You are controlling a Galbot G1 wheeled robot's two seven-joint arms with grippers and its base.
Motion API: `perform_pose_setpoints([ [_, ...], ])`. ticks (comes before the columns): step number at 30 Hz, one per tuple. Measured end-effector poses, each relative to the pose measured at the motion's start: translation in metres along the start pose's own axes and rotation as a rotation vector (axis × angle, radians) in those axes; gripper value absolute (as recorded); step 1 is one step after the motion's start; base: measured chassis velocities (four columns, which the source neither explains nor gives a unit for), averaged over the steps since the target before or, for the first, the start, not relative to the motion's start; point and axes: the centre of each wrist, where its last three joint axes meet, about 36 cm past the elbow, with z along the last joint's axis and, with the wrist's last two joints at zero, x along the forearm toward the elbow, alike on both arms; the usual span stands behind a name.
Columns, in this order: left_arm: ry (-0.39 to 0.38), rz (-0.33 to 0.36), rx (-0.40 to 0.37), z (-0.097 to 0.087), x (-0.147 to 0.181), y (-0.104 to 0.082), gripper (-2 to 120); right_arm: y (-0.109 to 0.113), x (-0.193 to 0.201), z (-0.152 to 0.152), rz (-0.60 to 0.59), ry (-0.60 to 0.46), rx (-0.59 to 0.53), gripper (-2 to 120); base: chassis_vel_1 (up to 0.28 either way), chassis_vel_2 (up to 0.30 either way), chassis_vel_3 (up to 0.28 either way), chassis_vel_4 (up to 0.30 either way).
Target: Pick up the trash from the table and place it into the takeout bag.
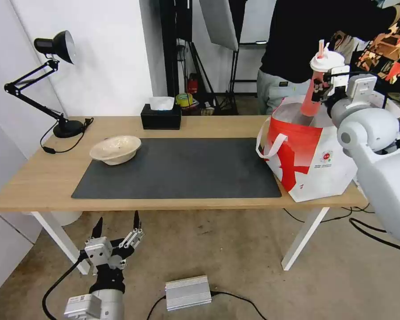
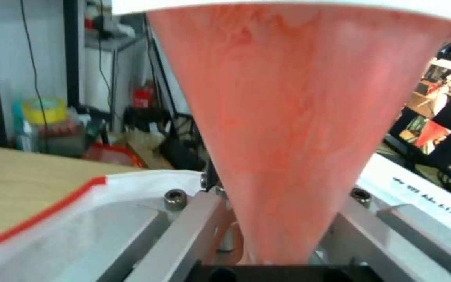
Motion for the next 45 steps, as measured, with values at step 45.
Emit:
perform_pose_setpoints([
  [45, -0.011, 0.005, 0.005, -0.006, 0.002, 0.0, 100, -0.051, -0.041, 0.004, -0.12, 0.278, 0.342, 3, 0.0, 0.0, 0.0, 0.0],
])
